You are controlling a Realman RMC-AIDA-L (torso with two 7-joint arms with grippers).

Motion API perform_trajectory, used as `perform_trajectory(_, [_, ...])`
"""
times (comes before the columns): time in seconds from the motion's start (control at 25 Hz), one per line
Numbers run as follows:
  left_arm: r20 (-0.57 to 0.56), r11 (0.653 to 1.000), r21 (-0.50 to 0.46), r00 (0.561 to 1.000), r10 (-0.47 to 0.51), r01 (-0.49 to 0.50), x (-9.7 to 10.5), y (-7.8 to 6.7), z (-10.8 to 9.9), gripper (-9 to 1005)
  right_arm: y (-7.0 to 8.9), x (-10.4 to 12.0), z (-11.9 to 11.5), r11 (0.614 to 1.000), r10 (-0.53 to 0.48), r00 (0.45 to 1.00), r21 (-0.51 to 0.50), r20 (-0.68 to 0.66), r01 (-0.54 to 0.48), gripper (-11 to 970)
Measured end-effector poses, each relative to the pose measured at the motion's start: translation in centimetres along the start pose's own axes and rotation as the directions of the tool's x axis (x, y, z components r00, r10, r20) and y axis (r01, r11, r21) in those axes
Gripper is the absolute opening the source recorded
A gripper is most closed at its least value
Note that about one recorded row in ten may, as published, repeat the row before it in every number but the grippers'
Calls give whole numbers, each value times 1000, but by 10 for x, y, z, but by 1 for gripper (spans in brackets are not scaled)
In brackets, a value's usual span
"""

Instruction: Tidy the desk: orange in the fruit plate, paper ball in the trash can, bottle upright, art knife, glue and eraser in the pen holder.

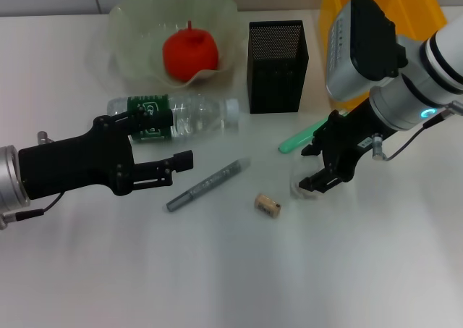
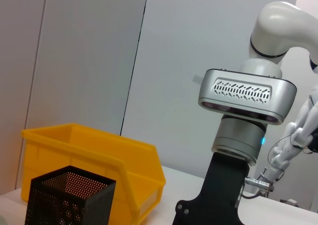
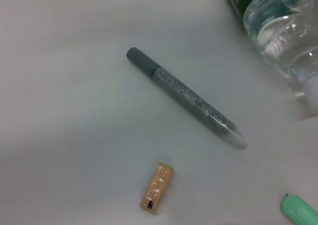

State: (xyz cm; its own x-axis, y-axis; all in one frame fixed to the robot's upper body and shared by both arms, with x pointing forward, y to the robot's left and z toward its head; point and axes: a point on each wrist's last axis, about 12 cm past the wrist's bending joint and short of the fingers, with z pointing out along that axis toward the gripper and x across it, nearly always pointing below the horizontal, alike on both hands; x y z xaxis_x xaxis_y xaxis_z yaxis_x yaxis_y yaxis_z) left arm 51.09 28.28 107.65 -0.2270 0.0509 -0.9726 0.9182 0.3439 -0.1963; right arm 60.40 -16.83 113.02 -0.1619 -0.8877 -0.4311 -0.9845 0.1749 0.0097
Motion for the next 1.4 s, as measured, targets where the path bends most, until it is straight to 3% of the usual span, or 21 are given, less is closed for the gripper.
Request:
perform_trajectory(0.32, [0,1000,0,1000,0,0,0,0,0,813,-1,-1,-8,1000,11,1000,1,19,-11,533])
perform_trajectory(0.6, [-1,1000,-1,1000,1,-1,0,0,0,812,-9,1,-59,995,93,979,17,181,-97,479])
perform_trajectory(0.72, [-1,1000,-1,1000,1,-1,0,0,-1,812,-17,8,-89,981,158,946,63,285,-183,471])
perform_trajectory(0.76, [-1,1000,-1,1000,1,-1,0,0,-1,812,-23,13,-107,963,201,914,102,351,-251,471])
perform_trajectory(0.92, [-1,1000,-1,1000,1,-1,0,0,-1,811,-35,27,-128,917,266,854,156,448,-367,471])
perform_trajectory(0.96, [-1,1000,-1,1000,1,-1,0,0,-1,811,-43,35,-138,876,301,809,190,505,-444,471])
perform_trajectory(1.0, [-1,1000,-1,1000,1,-1,0,0,-1,811,-43,35,-138,876,301,809,190,505,-444,471])
perform_trajectory(1.16, [-2,1000,0,1000,1,-1,0,0,-1,811,-57,47,-138,796,348,751,247,561,-553,470])
perform_trajectory(1.36, [-2,1000,1,1000,4,-4,-1,1,0,810,-74,58,-117,715,391,714,297,580,-633,470])
perform_trajectory(1.4, [-2,1000,1,1000,4,-4,-1,1,0,810,-74,58,-117,715,391,714,297,580,-633,470])
